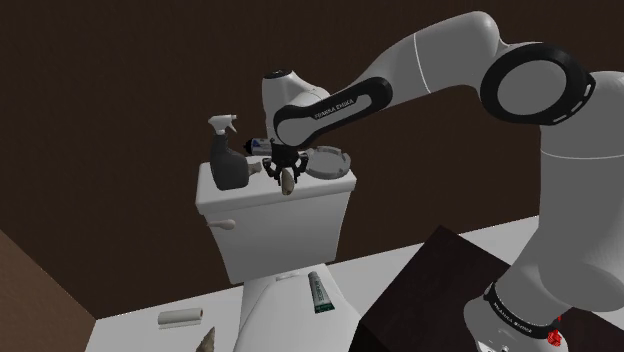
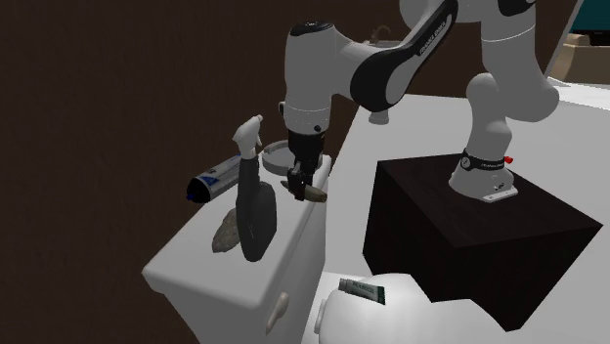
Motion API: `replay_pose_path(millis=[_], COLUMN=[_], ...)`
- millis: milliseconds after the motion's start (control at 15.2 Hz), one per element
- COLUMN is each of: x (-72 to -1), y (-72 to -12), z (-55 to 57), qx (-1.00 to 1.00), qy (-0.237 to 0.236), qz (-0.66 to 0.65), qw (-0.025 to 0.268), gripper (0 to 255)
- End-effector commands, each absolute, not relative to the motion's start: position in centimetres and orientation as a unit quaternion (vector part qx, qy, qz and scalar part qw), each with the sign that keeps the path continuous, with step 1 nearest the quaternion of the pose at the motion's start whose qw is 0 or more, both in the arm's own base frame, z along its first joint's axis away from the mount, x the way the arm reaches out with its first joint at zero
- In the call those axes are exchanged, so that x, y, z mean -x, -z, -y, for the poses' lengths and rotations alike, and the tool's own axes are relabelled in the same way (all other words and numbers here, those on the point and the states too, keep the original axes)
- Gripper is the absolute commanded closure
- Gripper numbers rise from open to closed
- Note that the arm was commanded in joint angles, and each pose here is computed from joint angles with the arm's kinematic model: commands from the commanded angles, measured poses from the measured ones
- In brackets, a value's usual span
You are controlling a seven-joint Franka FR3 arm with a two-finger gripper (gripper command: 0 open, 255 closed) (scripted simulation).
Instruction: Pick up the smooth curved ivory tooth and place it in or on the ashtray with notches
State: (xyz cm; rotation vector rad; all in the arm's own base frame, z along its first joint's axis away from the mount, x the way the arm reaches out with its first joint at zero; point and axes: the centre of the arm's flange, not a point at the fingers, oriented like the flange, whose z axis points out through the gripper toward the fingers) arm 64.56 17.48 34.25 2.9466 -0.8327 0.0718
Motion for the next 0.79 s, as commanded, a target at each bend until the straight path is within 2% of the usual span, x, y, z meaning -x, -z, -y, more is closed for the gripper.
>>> replay_pose_path(millis=[0, 726], x=[-64.6, -64.6], y=[-34.2, -39.0], z=[-17.5, -17.5], qx=[-0.961, -0.961], qy=[-0.023, -0.023], qz=[0.272, 0.272], qw=[0.039, 0.039], gripper=[255, 255])
